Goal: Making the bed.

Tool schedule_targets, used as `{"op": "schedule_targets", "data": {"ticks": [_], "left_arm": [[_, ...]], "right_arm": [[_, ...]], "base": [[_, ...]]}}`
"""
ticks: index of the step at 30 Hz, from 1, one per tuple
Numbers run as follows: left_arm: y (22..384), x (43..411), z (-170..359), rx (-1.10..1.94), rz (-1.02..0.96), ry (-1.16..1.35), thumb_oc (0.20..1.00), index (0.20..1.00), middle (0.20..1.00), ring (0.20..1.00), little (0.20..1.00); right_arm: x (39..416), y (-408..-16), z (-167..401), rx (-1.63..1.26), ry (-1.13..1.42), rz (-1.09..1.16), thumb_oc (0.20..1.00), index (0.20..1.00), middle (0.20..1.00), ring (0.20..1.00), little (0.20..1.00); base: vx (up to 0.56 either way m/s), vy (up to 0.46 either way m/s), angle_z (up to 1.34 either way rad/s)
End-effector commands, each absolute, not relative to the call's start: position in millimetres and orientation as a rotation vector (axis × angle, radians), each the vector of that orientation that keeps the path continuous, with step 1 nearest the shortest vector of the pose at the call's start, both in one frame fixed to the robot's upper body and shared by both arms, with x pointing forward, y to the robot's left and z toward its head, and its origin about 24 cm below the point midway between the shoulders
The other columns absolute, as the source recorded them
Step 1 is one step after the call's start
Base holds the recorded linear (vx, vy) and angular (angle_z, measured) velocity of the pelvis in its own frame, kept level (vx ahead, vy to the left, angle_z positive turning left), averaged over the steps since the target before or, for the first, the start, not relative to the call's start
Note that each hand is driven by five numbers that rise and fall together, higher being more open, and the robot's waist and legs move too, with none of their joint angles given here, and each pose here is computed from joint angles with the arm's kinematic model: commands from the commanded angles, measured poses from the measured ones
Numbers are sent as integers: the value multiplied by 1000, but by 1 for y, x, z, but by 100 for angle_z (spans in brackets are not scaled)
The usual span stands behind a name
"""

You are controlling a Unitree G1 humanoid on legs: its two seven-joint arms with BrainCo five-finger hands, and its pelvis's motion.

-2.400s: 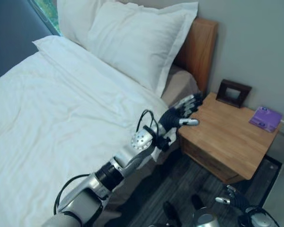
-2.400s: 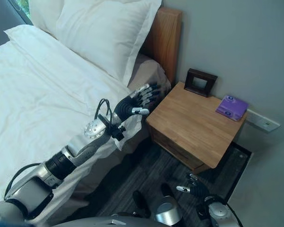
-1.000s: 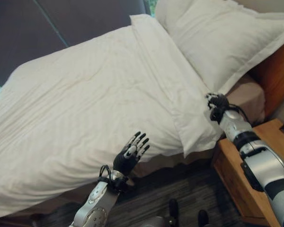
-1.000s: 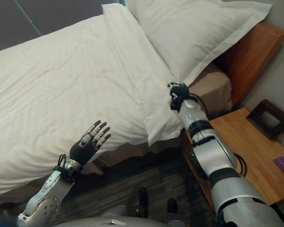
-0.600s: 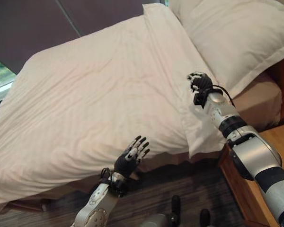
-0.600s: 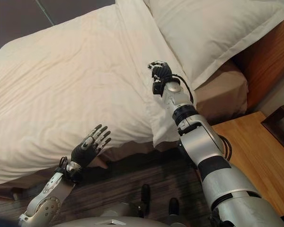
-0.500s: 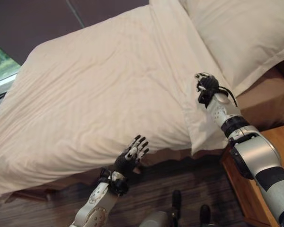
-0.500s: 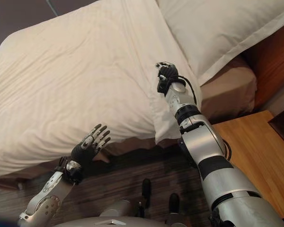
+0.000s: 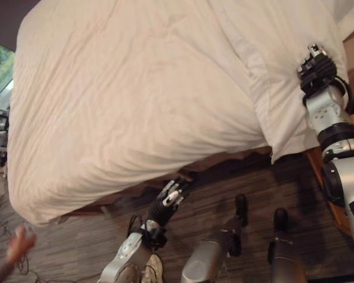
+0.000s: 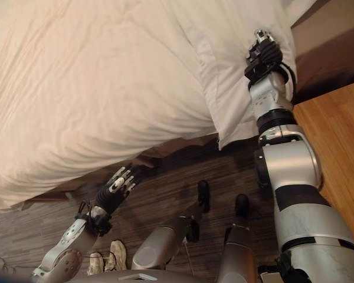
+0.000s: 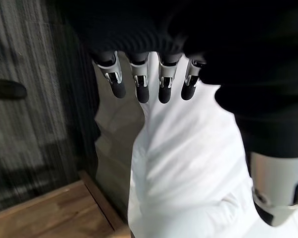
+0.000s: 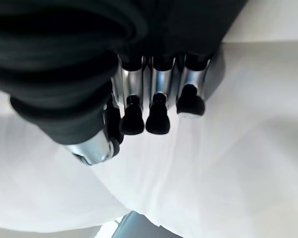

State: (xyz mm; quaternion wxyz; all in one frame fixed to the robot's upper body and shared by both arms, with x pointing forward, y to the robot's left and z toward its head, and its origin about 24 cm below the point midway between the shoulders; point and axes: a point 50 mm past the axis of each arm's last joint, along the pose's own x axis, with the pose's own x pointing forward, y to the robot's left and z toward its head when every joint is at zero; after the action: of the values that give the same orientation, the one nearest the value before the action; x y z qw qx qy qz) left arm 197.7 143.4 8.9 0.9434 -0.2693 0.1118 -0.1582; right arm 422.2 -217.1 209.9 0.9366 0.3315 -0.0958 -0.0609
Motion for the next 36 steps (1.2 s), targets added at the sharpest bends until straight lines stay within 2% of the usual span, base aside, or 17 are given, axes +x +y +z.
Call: {"op": "schedule_targets", "data": {"ticks": [1,2,3,4,5,6,7,9,11,14,18,23,24,25,26,30,36], "left_arm": [[131,212,31,-551,-369,94,1000,1000,1000,1000,1000],[133,211,31,-548,-366,91,1000,1000,1000,1000,1000],[133,211,31,-548,-365,93,1000,1000,1000,1000,1000],[136,210,30,-545,-358,87,1000,1000,1000,1000,1000],[142,210,31,-554,-328,70,1000,1000,1000,1000,1000],[145,210,31,-560,-311,64,1000,1000,1000,1000,1000],[145,210,31,-560,-311,64,1000,1000,1000,1000,1000],[151,211,32,-567,-282,48,1000,1000,1000,1000,1000],[154,212,33,-564,-265,38,1000,1000,1000,1000,1000],[154,213,28,-551,-262,53,1000,1000,1000,1000,1000],[154,216,13,-491,-271,120,1000,1000,1000,1000,1000],[157,210,-29,-386,-249,313,1000,1000,1000,1000,1000],[157,208,-36,-372,-239,346,1000,1000,1000,1000,1000],[158,206,-39,-350,-235,364,1000,1000,1000,1000,1000],[158,206,-40,-350,-235,365,1000,1000,1000,1000,1000],[161,199,-55,-212,-248,448,1000,1000,1000,1000,1000],[167,187,-70,-111,-214,511,1000,1000,1000,1000,1000]], "right_arm": [[341,-233,-5,646,471,-413,200,200,200,200,200],[313,-236,-37,642,572,-457,200,200,200,200,200],[313,-236,-38,642,574,-457,200,200,200,200,200],[281,-240,-68,635,675,-499,200,200,200,200,200],[221,-249,-109,597,829,-565,200,200,200,200,200],[196,-253,-121,594,877,-595,200,200,200,200,200],[196,-253,-121,593,878,-595,200,200,200,200,200],[157,-262,-136,571,951,-645,200,200,200,200,200],[138,-274,-139,539,968,-679,200,200,200,200,200],[126,-292,-136,504,954,-741,200,200,200,200,200],[137,-299,-129,444,913,-700,200,200,200,200,200],[162,-271,-123,284,844,-426,200,200,200,200,200],[170,-261,-120,253,811,-353,404,404,404,404,404],[170,-256,-118,242,791,-318,809,809,809,809,809],[170,-255,-118,242,792,-318,1000,1000,1000,1000,1000],[176,-232,-102,223,672,-179,1000,1000,1000,1000,1000],[169,-232,-91,84,605,-142,1000,1000,1000,1000,1000]], "base": [[78,63,-10],[80,63,-15],[47,29,-11],[50,46,-8],[73,68,-3],[37,49,-2],[0,0,0],[10,30,-10],[17,35,-19],[11,32,-13],[9,16,-4],[18,-9,18],[42,-19,6],[19,0,7],[32,10,9],[31,21,3],[22,25,-10]]}}
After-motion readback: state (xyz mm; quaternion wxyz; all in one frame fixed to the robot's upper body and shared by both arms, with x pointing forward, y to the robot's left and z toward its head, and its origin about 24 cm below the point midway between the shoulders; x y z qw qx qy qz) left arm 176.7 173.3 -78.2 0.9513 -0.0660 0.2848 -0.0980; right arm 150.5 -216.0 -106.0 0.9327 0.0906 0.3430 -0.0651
